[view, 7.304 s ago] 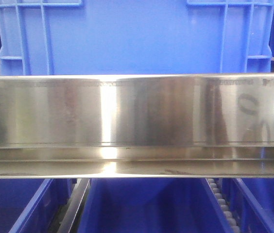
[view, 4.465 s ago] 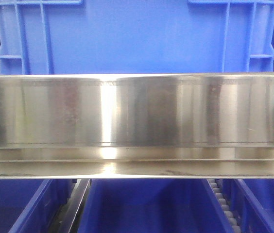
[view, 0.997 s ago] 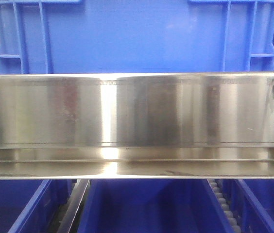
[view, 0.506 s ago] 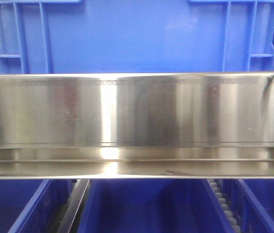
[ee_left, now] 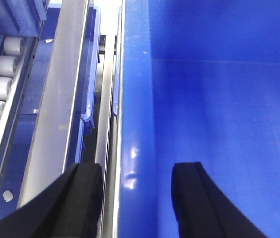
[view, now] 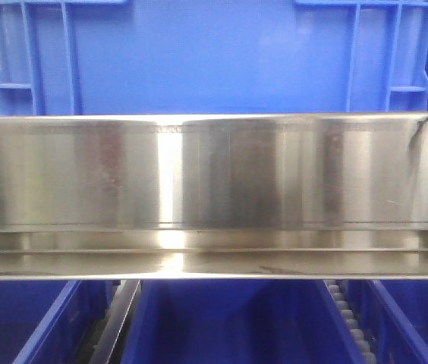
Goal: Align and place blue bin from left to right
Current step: 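Straddle each bin side wall and close both grippers on them, then pull the gripped blue bin off the shelf toward the robot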
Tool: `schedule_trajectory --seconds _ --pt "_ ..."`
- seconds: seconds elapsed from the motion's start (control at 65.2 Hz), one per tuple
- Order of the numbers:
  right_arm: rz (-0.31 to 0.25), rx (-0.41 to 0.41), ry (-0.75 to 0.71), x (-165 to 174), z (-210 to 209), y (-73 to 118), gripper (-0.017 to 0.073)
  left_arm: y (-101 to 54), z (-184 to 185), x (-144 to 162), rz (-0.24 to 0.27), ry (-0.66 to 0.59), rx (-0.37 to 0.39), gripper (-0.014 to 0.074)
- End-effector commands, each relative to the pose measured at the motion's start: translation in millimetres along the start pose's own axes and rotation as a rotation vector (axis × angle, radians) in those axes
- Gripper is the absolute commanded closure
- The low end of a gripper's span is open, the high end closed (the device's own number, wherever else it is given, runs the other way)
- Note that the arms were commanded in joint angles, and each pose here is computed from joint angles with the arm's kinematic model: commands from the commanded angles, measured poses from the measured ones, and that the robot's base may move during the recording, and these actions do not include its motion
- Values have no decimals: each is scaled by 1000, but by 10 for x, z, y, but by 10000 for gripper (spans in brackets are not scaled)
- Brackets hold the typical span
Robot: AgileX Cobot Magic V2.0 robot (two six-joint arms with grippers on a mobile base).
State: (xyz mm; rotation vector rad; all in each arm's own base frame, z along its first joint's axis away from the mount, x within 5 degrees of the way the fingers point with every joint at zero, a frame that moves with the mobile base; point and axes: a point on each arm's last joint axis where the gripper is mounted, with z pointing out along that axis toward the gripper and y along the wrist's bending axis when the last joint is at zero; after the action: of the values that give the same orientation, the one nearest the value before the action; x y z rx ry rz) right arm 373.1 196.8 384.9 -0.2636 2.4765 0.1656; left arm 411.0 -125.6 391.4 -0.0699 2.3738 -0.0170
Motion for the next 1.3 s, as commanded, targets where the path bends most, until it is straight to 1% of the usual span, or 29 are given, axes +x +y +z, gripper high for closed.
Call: schedule_trajectory --seconds 0.0,0.107,0.246,0.414,0.476,0.552,0.583,0.598,0.629,0.644,0.737,1.181,1.289 --pt "-3 8 -23 -25 -28 -14 343 -28 -14 0 -4 -1 7 341" --pt "-3 8 -23 -25 -28 -14 343 -25 -14 4 -4 4 4 344" --pt "-3 8 -24 -26 -28 -13 343 -24 -14 8 -4 7 3 378" --pt "-3 8 -24 -26 -28 -13 355 -24 -14 11 -5 11 3 459" --pt "-3 8 -24 -26 -28 -13 392 -23 -14 13 -5 13 2 510" --pt "-3 8 -22 -24 -28 -14 501 -21 -14 18 -5 19 -1 629" --pt "-3 8 -22 -24 -28 -14 553 -19 -14 21 -5 22 -2 681" --pt "-3 8 -22 -24 -28 -14 593 -19 -14 22 -5 24 -3 708" --pt "-3 8 -22 -24 -28 -14 647 -18 -14 25 -5 26 -4 704" --pt "-3 8 -22 -24 -28 -14 655 -17 -14 27 -5 29 -6 704" --pt "-3 8 -22 -24 -28 -14 625 -15 -14 31 -5 33 -7 704" --pt "3 -5 -20 -22 -28 -2 629 -22 -14 19 -6 20 1 704" --pt "5 -2 -15 -13 -100 -15 629 -11 -42 25 -7 29 -4 704"
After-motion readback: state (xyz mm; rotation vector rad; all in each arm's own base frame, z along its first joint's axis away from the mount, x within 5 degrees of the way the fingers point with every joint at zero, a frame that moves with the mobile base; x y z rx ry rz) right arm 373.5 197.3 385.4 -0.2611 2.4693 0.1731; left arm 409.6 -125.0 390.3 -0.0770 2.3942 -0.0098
